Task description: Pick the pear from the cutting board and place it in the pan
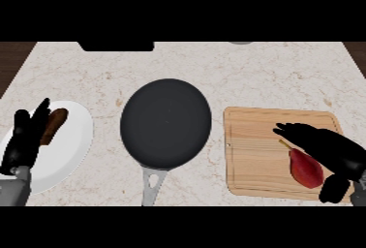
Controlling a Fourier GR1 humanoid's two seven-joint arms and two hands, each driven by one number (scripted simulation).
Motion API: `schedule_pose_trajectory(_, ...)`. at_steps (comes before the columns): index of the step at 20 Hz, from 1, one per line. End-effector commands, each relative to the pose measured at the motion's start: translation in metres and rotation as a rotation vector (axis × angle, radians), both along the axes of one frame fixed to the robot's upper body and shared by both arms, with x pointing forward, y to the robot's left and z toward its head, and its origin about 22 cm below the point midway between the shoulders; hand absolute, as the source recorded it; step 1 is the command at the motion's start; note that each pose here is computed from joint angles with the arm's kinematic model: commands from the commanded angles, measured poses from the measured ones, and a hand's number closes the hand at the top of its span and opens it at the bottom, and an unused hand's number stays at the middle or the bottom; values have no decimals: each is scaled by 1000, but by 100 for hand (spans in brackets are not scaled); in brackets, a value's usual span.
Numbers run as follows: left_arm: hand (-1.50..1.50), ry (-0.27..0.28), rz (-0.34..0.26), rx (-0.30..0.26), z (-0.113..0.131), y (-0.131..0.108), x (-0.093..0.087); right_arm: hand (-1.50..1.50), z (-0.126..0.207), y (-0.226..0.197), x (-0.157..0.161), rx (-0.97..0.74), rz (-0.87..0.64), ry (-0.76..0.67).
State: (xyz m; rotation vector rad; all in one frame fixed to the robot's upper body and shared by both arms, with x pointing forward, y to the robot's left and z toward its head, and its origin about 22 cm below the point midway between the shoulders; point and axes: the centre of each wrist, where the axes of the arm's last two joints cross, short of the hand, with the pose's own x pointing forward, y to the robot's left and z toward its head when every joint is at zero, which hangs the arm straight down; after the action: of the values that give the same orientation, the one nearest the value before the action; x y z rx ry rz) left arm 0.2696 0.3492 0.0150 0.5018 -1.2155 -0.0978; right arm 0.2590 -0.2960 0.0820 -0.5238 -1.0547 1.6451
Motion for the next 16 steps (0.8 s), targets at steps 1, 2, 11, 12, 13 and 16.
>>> schedule_pose_trajectory(1, 0, 14, -16, -4, -12, 5, -2, -150, -10, 6, 12, -17, -30, 15)
schedule_pose_trajectory(2, 0, 17, -17, -27, -10, 20, -7, -150, -19, -2, 14, -47, -28, 17)
schedule_pose_trajectory(11, 0, 1, 12, -4, -3, -4, 6, 150, -21, -6, 29, -77, 76, -139)
schedule_pose_trajectory(12, 0, 7, 0, 7, -3, 2, 1, 150, -28, 7, 12, -63, 92, -135)
schedule_pose_trajectory(13, 0, 10, -1, -22, -14, 5, 10, 150, -39, -2, 19, -78, 79, -135)
schedule_pose_trajectory(16, 0, 11, -4, -2, 1, 7, -1, 150, -26, -16, 3, -81, 86, -147)
